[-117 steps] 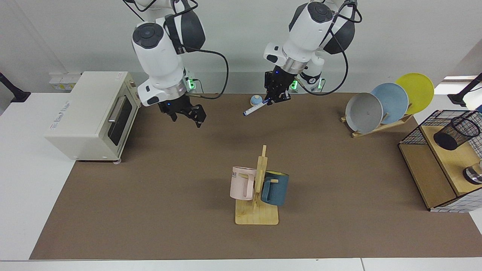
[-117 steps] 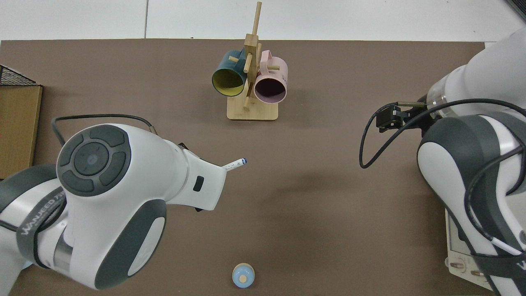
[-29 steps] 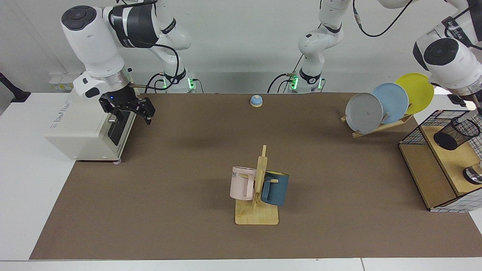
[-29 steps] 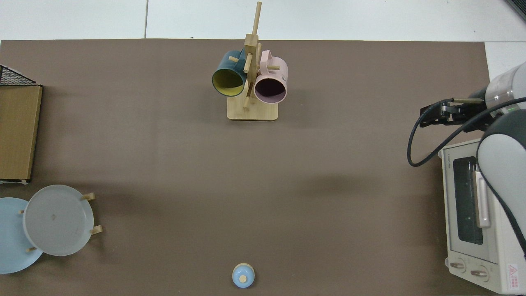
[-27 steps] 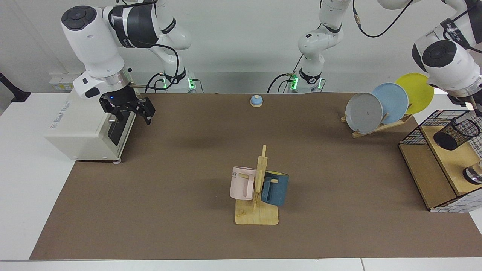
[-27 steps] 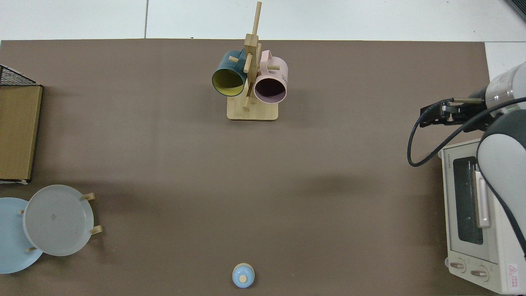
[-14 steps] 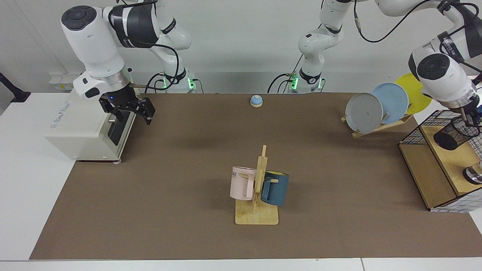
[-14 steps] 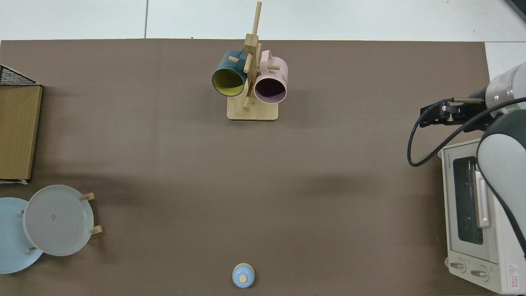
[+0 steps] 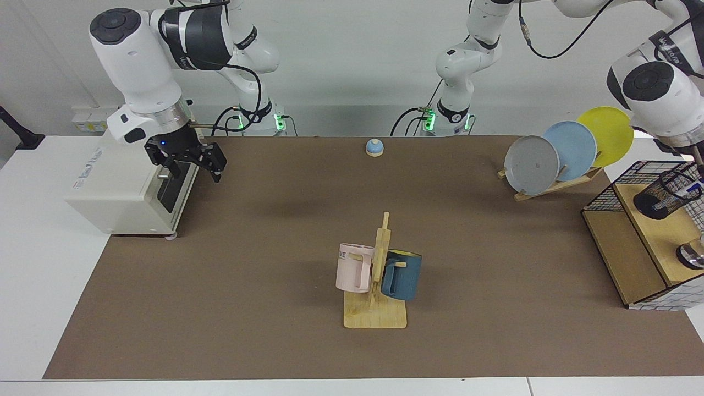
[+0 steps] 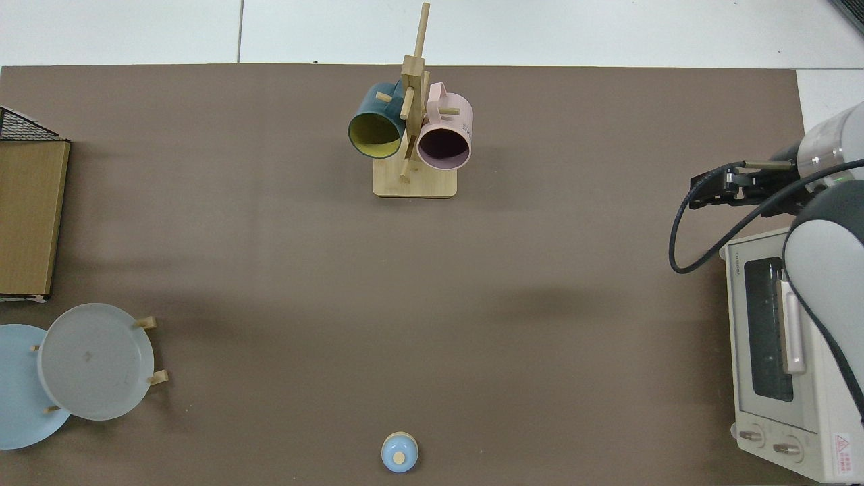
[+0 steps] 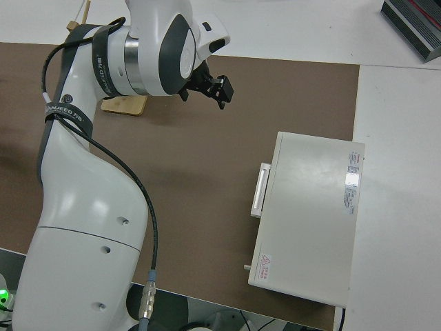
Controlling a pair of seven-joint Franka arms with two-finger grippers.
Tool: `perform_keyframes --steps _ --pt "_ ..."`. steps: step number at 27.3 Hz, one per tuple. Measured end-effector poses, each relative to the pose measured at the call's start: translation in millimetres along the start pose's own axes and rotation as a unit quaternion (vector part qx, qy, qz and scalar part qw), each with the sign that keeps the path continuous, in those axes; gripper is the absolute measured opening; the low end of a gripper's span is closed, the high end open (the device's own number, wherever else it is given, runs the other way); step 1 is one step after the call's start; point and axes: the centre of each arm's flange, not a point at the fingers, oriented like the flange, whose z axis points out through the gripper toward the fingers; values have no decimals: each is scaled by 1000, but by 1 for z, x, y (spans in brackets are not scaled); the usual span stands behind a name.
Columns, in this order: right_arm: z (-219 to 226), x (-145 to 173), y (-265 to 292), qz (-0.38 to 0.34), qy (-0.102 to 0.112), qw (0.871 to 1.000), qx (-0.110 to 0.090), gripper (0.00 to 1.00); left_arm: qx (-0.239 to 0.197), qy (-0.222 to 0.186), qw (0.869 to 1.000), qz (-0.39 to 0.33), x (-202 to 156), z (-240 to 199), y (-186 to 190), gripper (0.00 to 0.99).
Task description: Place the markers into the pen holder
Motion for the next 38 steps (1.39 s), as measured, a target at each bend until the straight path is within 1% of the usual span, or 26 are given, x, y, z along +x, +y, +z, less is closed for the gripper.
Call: perform_keyframes --steps 3,5,9,13,15,17,19,21,23,26,28,29,31,35,38 --pt "0 0 0 0 0 1000 0 1000 -2 -3 1000 -4 -10 -10 1 991" --pt "0 0 0 0 0 1000 0 1000 -3 3 1000 -10 -13 -18 0 991" --pt "0 0 0 0 0 1000 0 1000 -2 32 999 -31 -10 -35 -4 991" --pt "0 0 0 0 0 1000 0 1000 -2 67 994 -91 -5 -48 -8 991" --pt "0 0 0 0 0 1000 0 1000 -1 78 989 -125 -2 -54 -10 991" --pt "0 0 0 0 0 1000 0 1000 1 92 982 -167 2 -62 -14 991" --pt "0 0 0 0 0 1000 0 1000 -2 109 971 -211 8 -71 -17 991" --pt "0 0 0 0 0 1000 0 1000 -9 133 957 -256 17 -79 -21 991" --pt "0 0 0 0 0 1000 0 1000 -17 164 938 -306 27 -86 -25 991" --pt "0 0 0 0 0 1000 0 1000 -40 213 897 -385 40 -97 -30 991" --pt "0 0 0 0 0 1000 0 1000 -60 235 867 -436 49 -104 -33 991" --pt "0 0 0 0 0 1000 0 1000 -74 245 846 -468 55 -109 -35 991" --pt "0 0 0 0 0 1000 0 1000 -96 260 815 -509 65 -119 -38 991" --pt "0 0 0 0 0 1000 0 1000 -140 291 756 -569 85 -137 -45 991" --pt "0 0 0 0 0 1000 0 1000 -174 309 708 -611 98 -148 -49 991"
